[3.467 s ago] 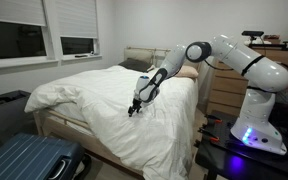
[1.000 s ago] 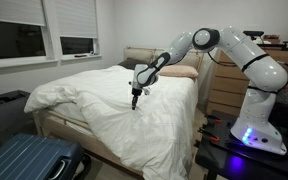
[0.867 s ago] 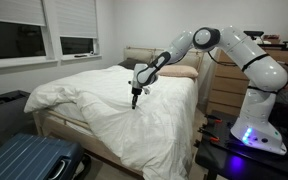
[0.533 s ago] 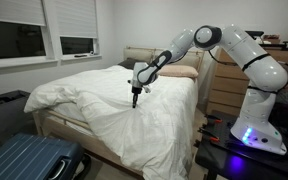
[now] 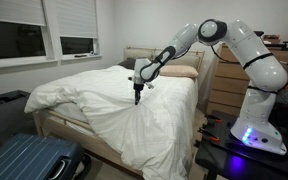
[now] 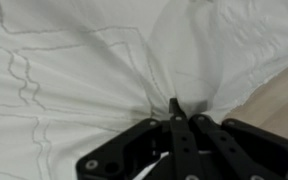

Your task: Straighten the beddings on the bottom right corner of the bed

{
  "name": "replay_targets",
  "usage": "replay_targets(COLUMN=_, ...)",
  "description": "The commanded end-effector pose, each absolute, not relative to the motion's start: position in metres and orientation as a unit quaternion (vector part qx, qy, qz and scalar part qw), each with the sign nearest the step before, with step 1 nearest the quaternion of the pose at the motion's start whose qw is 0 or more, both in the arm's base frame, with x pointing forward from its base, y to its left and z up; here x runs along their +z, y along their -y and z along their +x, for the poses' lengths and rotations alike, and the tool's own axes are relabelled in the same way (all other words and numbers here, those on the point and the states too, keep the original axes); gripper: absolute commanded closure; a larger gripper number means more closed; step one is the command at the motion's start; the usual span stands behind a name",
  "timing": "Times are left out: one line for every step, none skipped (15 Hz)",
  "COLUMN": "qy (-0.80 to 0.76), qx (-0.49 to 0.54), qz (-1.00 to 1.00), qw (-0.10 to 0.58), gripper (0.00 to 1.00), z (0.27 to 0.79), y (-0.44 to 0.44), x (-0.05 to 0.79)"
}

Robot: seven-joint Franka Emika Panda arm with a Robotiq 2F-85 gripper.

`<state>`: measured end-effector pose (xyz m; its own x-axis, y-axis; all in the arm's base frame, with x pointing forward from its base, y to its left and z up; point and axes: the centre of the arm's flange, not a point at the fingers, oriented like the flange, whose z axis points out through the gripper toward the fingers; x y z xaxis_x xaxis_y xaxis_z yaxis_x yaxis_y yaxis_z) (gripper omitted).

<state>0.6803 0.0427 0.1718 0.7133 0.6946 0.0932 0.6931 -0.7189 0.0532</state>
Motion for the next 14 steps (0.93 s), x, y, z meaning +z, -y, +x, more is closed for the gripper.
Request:
replay_targets(qy=-0.438, qx=0.009, qz=0.899, qw=-0.015, gripper=0.99, z=0.621, y=-0.083, x=0.204)
replay_targets(qy=-0.448, qx=0.007, qz=0.894, qw=-0.013, gripper=0.99, z=0.619, y=-0.083, x=0.207)
replay_targets(qy=-0.459, qx=0.007, qz=0.888, qw=-0.013, gripper=0.99, z=0.616, y=-0.082, x=0.21)
replay_targets(qy=-0.469, qx=0.006, qz=0.883, qw=-0.014, gripper=0.99, z=0.613, y=-0.082, x=0.212)
replay_targets(qy=-0.477, qx=0.006, qz=0.879, qw=-0.013, gripper=0.99, z=0.61, y=-0.082, x=0.214)
replay_targets(qy=-0.485, qx=0.004, qz=0.875, qw=-0.014, gripper=0.99, z=0.608, y=-0.083, x=0.216)
replay_targets(qy=-0.491, qx=0.006, qz=0.871, qw=-0.014, gripper=0.99, z=0.606, y=-0.083, x=0.217)
replay_targets(qy=-0.497, qx=0.006, qz=0.868, qw=-0.014, gripper=0.99, z=0.603, y=-0.084, x=0.218)
replay_targets(qy=-0.502, qx=0.006, qz=0.865, qw=-0.013, gripper=0.99, z=0.601, y=-0.084, x=0.219)
replay_targets(qy=-0.508, qx=0.002, qz=0.861, qw=-0.011, gripper=0.99, z=0.599, y=-0.085, x=0.219)
replay_targets(qy=-0.509, qx=0.0, qz=0.861, qw=-0.009, gripper=0.99, z=0.597, y=-0.086, x=0.218)
replay_targets(qy=-0.514, qx=-0.004, qz=0.858, qw=-0.007, gripper=0.99, z=0.595, y=-0.086, x=0.218)
replay_targets(qy=-0.516, qx=-0.005, qz=0.856, qw=-0.005, gripper=0.99, z=0.593, y=-0.087, x=0.217)
replay_targets(qy=-0.519, qx=-0.01, qz=0.854, qw=-0.005, gripper=0.99, z=0.591, y=-0.088, x=0.216)
